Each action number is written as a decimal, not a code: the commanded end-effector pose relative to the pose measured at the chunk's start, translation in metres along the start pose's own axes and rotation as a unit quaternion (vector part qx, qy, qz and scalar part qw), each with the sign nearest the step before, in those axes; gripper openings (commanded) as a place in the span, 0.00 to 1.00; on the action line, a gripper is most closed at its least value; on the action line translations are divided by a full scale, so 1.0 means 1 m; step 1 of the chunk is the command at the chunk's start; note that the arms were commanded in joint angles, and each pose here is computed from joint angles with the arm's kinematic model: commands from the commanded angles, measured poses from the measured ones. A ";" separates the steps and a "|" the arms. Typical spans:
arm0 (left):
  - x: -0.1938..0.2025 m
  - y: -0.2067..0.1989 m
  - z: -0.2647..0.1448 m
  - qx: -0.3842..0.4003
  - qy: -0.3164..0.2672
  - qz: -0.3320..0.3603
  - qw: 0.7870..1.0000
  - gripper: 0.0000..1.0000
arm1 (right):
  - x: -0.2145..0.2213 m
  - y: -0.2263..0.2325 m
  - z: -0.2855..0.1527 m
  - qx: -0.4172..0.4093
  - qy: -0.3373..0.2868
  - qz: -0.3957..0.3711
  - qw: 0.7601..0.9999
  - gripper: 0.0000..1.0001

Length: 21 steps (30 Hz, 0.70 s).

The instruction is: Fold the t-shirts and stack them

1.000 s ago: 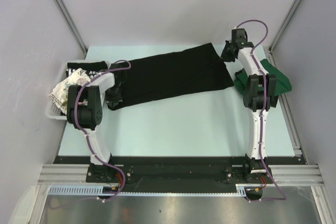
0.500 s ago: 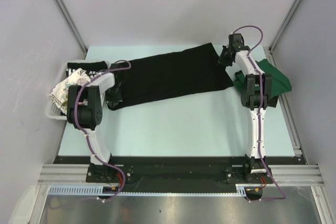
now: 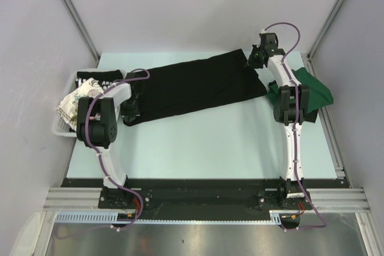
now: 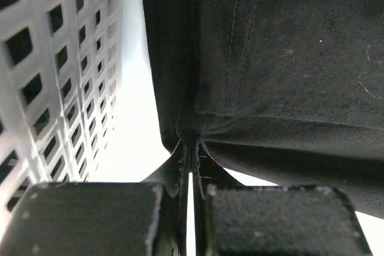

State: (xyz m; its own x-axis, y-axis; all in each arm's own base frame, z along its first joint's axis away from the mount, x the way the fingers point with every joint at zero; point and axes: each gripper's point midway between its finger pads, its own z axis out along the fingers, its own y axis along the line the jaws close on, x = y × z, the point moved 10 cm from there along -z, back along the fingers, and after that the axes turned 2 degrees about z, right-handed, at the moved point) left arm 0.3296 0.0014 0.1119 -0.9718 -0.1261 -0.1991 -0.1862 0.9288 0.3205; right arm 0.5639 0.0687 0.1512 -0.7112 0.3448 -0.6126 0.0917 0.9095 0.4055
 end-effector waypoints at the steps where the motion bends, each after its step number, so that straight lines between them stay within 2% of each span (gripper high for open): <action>1: -0.005 0.008 0.000 -0.012 0.001 -0.002 1.000 0.00 | -0.007 0.011 0.010 -0.035 -0.019 -0.004 0.999 0.00; 21: -0.006 0.008 0.001 -0.014 0.004 0.000 1.000 0.00 | 0.009 0.006 0.035 -0.039 -0.007 -0.008 0.999 0.00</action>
State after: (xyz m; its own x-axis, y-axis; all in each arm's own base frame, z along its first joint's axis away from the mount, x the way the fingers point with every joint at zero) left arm 0.3299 0.0017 0.1120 -0.9724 -0.1262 -0.1963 -0.1853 0.9287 0.3212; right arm 0.5740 0.0831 0.1255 -0.7235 0.3374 -0.6023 0.0545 0.8976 0.4375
